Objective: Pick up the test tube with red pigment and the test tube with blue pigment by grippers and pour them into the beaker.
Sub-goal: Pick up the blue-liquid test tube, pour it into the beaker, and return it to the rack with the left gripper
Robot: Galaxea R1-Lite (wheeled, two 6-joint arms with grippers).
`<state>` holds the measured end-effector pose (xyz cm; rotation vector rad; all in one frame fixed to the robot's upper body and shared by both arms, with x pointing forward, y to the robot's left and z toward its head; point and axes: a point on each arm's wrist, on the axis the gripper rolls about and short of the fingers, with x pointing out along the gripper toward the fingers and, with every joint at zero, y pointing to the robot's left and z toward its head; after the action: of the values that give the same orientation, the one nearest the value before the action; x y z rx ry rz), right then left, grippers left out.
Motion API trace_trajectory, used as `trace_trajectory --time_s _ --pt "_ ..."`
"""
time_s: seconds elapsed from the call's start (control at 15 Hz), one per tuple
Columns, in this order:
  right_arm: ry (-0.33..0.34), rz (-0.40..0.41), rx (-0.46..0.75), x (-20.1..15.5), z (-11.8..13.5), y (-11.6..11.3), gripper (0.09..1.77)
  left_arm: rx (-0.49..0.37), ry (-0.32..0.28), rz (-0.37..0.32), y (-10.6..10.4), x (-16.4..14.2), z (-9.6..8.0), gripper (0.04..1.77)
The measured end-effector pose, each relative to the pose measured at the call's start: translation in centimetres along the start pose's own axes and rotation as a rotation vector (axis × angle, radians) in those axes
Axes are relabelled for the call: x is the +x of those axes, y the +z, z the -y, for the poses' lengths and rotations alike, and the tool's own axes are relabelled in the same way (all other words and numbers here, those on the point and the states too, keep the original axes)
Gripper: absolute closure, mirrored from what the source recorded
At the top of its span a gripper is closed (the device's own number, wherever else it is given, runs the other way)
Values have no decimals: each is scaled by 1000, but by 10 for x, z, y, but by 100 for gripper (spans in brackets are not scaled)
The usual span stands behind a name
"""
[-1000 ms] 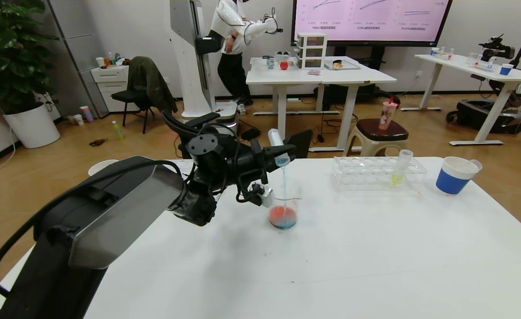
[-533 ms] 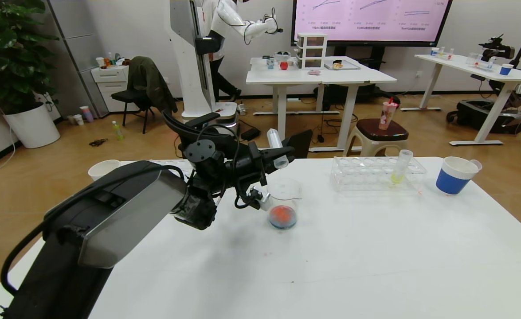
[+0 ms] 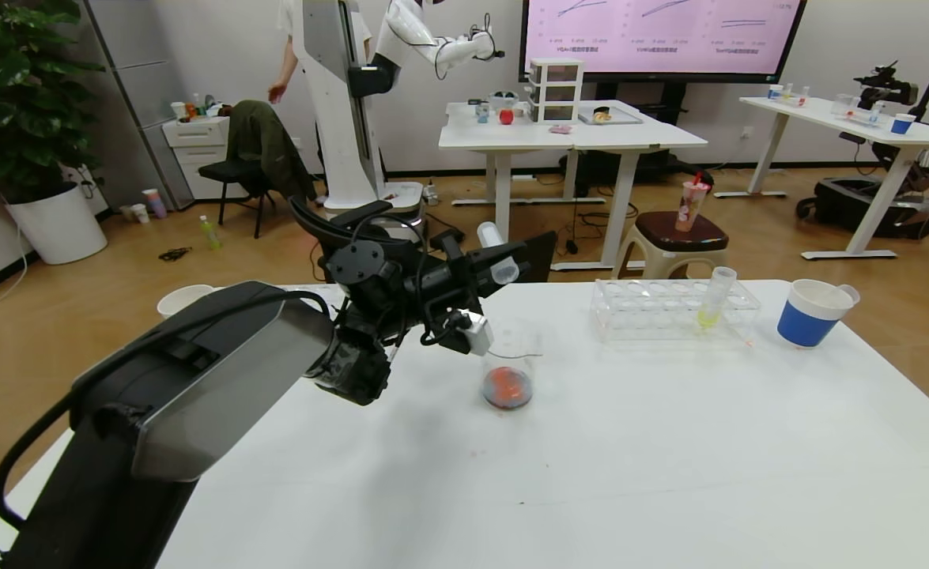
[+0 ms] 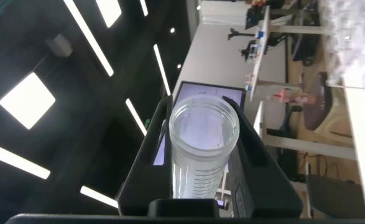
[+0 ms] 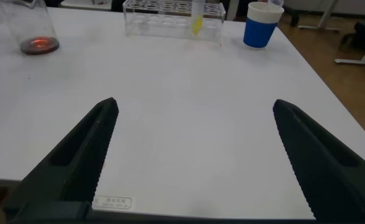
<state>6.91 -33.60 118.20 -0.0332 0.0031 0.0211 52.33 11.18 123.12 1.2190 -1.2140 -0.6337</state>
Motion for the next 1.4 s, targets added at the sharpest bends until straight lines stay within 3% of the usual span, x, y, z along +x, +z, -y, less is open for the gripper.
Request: trace_trajectory --time_s 0.13,0.2,0.33,0.53,0.67,0.8,1.13,1.27,1.4 --pt "0 0 0 0 0 0 12 -33 59 -77 4 4 -22 130" --pt "0 0 0 0 0 0 12 -81 90 -156 5 3 -33 130" --pt "0 0 0 0 0 0 12 -246 176 -336 12 4 -46 130" --pt "0 0 0 0 0 0 12 -564 389 -640 33 13 -61 130" --pt "0 0 0 0 0 0 12 -754 489 -779 38 17 -67 130" --pt "0 0 0 0 0 0 12 -895 568 -873 37 15 -69 130" --pt "0 0 0 0 0 0 12 -1175 672 -1153 31 8 -62 130" --pt "0 0 0 0 0 0 12 -1243 676 -1222 31 6 -63 130" --pt "0 0 0 0 0 0 12 -1254 698 -1241 28 2 -66 130"
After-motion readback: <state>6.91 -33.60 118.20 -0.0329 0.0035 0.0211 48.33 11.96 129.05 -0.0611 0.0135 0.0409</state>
